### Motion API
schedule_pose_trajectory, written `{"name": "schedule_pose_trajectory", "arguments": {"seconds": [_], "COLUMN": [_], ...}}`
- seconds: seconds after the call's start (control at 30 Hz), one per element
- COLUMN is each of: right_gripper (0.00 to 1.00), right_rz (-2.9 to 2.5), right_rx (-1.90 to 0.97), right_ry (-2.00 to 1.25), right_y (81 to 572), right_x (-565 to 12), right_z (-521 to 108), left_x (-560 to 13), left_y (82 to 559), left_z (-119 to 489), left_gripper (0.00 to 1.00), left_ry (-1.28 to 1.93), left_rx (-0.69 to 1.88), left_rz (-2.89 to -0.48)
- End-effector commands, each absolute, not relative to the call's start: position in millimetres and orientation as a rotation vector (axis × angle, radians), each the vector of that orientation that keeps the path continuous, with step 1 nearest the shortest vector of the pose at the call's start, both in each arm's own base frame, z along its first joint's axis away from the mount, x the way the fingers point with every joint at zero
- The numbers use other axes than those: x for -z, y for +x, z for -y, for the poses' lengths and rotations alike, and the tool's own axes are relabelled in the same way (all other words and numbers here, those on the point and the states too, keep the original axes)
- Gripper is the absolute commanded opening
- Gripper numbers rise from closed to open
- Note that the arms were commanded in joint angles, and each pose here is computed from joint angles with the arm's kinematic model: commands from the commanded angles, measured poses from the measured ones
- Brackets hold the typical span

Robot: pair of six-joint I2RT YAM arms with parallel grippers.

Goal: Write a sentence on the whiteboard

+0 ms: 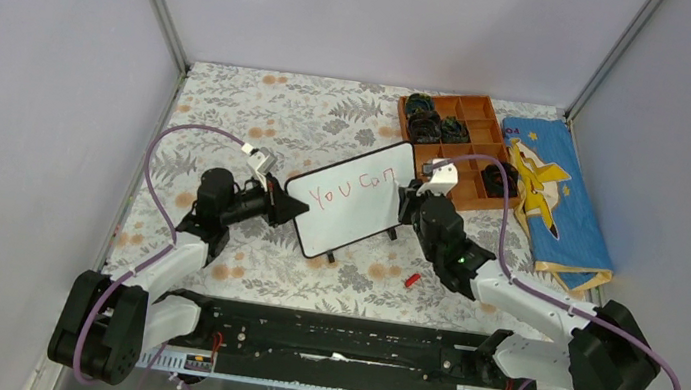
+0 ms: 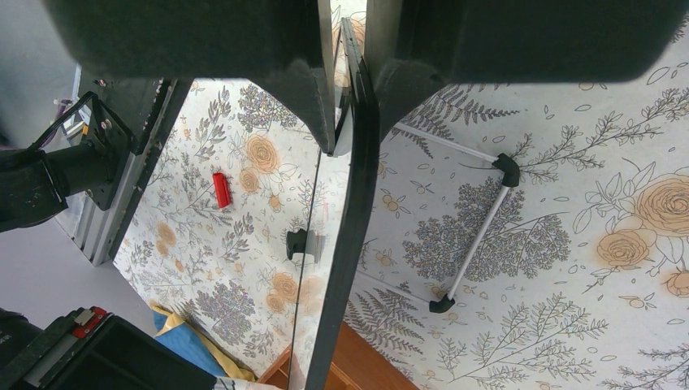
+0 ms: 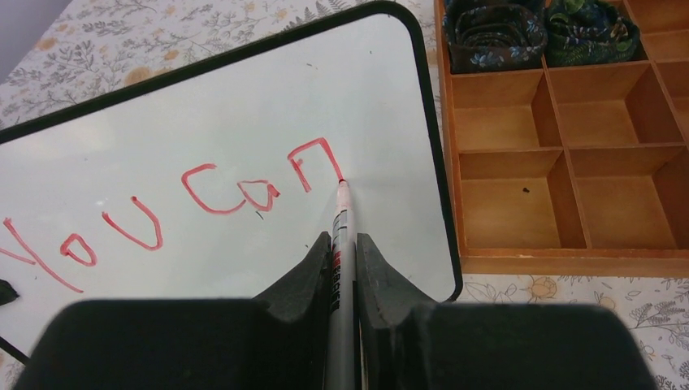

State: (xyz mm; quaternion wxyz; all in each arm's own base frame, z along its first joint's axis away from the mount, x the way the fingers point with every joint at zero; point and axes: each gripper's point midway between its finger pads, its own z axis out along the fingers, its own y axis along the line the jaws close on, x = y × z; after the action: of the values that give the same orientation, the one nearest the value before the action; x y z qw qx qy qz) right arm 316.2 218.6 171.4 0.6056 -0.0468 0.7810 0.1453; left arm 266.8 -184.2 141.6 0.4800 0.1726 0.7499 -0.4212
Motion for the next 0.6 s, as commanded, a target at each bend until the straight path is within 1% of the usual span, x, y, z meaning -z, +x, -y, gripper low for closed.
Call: {"name": "schedule_pose_trajectory", "arguments": {"seconds": [0.0,0.17,0.33,0.43,0.57], "right_gripper": [0.0,0.0,0.0,0.0,0.0], "right_rz": [-1.789,-1.724,-1.658,-1.661,-1.674], "right_rx": [-0.348,-0.394,-0.534,-0.615,-0.64], "right_ry": [-0.068,-0.035,-0.058,-0.096,-0.174], "right_y": [315.7,310.9,291.3,274.7,250.4], "right_x": [-177.3,-206.0,-231.8,-227.4,-209.0], "right_z": [-212.5,-207.5,-211.7,-222.5,-241.6], "left_x": [-122.4,-122.5,-123.3,-123.3,-122.0], "left_y": [272.3,272.6,272.8,273.3,273.6], "left_z": [175.4,175.0,175.0,175.1,175.0], "left_gripper": [0.13,0.13,0.13,0.13,0.13], "left_ry": [0.439,0.434,0.436,0.435,0.432], "left_rx": [0.922,0.919,0.915,0.913,0.912], "left_rz": [-1.884,-1.885,-1.882,-1.882,-1.888]}}
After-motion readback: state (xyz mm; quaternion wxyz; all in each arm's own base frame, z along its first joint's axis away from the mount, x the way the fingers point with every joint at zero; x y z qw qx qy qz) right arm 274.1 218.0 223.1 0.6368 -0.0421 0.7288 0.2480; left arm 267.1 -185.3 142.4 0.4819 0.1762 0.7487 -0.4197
